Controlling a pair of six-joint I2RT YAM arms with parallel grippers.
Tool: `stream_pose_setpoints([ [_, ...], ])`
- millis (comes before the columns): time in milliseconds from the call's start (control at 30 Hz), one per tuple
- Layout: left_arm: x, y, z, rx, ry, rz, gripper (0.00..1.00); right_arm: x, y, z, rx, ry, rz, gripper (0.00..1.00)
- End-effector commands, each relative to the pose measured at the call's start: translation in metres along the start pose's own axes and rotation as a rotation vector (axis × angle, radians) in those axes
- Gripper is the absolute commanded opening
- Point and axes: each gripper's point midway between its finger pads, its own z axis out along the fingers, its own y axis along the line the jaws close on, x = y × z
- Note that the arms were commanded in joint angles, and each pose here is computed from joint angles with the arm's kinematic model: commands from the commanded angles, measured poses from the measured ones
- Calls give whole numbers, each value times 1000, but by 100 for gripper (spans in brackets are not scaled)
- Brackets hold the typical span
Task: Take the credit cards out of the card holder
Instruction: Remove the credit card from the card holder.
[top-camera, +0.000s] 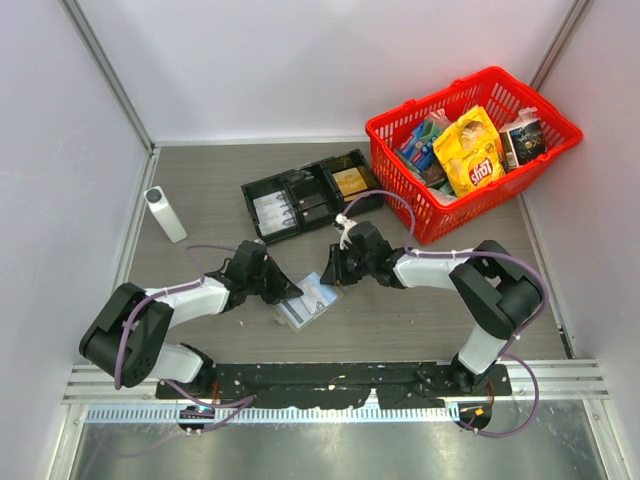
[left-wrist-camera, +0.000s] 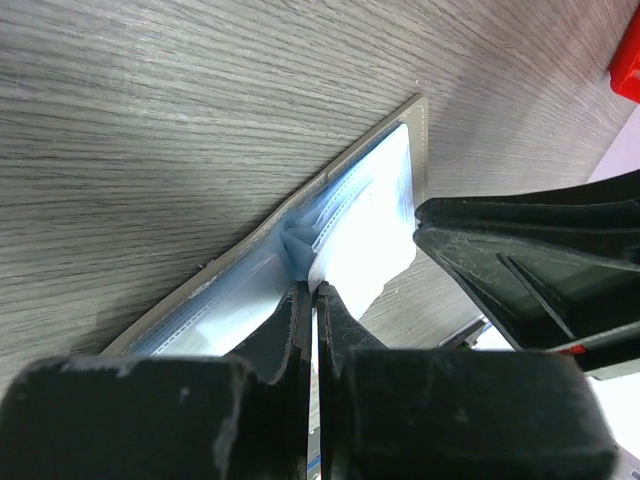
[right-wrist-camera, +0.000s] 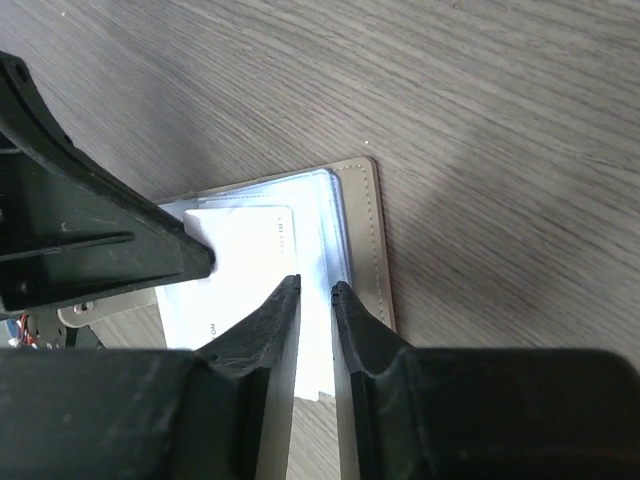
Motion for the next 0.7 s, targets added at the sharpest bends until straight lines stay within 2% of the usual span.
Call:
stream_pose_setpoints([
  [0, 1, 10, 2, -55, 5, -2, 4, -27, 30, -16, -84, -63, -27, 24],
  [133, 2, 10, 3, -55, 11, 2, 4, -27, 43, -16, -156, -58, -27, 21],
  [367, 1, 9, 4, -52, 11, 4, 5, 2, 34, 4, -191, 38, 34, 16],
  [667, 1, 10, 3, -55, 8, 1, 6, 24, -13, 12, -21, 84, 69, 10],
])
